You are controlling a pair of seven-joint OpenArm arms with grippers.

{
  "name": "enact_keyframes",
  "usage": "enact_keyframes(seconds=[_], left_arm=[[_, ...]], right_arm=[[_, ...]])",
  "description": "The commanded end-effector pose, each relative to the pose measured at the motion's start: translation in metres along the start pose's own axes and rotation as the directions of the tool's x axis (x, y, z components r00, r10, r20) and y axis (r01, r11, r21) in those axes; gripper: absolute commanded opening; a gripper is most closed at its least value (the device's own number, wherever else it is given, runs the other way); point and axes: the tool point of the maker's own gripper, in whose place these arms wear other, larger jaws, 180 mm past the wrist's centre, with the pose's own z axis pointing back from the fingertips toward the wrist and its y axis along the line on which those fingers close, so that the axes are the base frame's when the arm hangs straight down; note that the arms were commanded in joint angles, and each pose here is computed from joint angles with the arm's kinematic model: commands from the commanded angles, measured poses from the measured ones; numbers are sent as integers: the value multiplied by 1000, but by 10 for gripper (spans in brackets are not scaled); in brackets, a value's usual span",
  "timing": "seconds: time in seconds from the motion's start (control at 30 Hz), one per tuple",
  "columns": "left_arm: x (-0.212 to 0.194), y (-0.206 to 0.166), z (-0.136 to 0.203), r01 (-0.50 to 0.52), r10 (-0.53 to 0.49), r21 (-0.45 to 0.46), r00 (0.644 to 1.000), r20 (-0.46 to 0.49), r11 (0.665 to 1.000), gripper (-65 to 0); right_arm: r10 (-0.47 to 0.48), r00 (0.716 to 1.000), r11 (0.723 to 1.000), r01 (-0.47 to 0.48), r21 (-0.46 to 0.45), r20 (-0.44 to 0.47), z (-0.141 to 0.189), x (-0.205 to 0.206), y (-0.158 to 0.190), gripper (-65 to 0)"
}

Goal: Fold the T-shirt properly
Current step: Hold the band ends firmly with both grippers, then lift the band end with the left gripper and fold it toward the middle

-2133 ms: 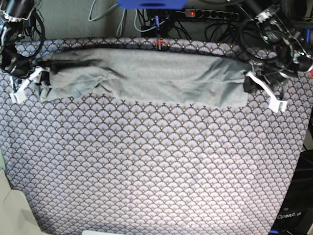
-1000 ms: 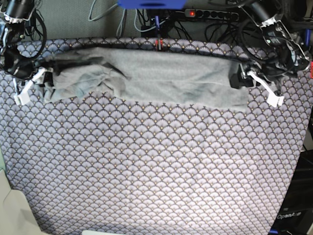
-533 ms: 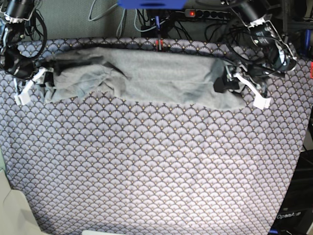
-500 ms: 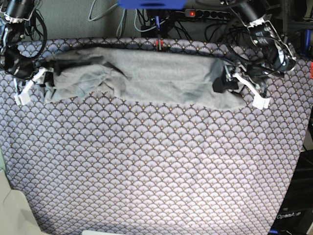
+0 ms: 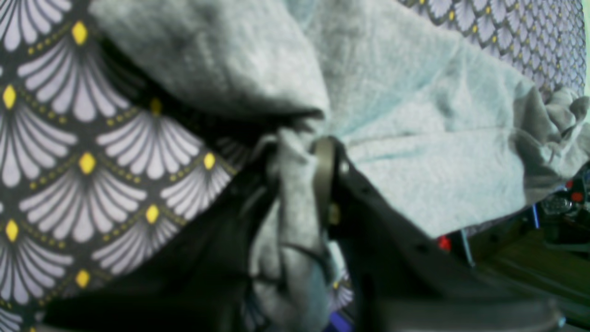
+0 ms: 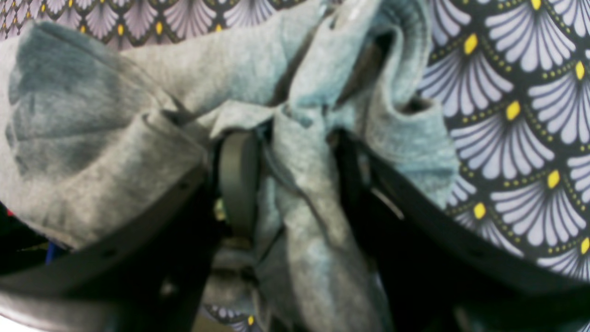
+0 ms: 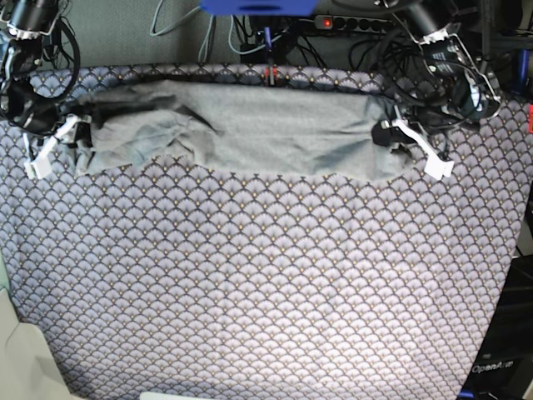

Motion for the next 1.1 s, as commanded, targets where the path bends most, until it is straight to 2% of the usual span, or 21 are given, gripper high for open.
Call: enact_keyframes(seconds=[0.0,0.17,0.3,0.37,0.6,0.7,0.87,1.07], left_arm=[[8,0,6,26,-26,16,1000,7,1000,-650],[39,-29,22,117,-121,40,985,123,992,-650],[68,-65,35,189,-195,48,953,233,981,-650],[77,-71,39,217,-225,59,940,256,974,-650],[72,-127,12,370,-352,-62,914,200,927,-650],[67,-151,1,360,-338,-122,925,173,925,-650],[53,-196,-16,382,-364,-223,924,117,897,-650],[40,-224,-25,364,-360,-283,931,68,888,-650]], right_arm=[[6,987,1000,-7,-6,-161,-7,-38,3,-406],[6,987,1000,-7,-6,-161,-7,-38,3,-406],[6,987,1000,-7,-6,-161,-7,-38,3,-406],[6,987,1000,-7,-6,-161,-7,-38,3,-406],[4,990,1000,-5,-6,-139,-7,-35,3,-406],[5,992,1000,-6,-3,-128,-8,-33,4,-406],[15,991,1000,-14,6,-136,-11,-34,8,-406],[16,991,1000,-16,5,-135,-11,-33,8,-406]])
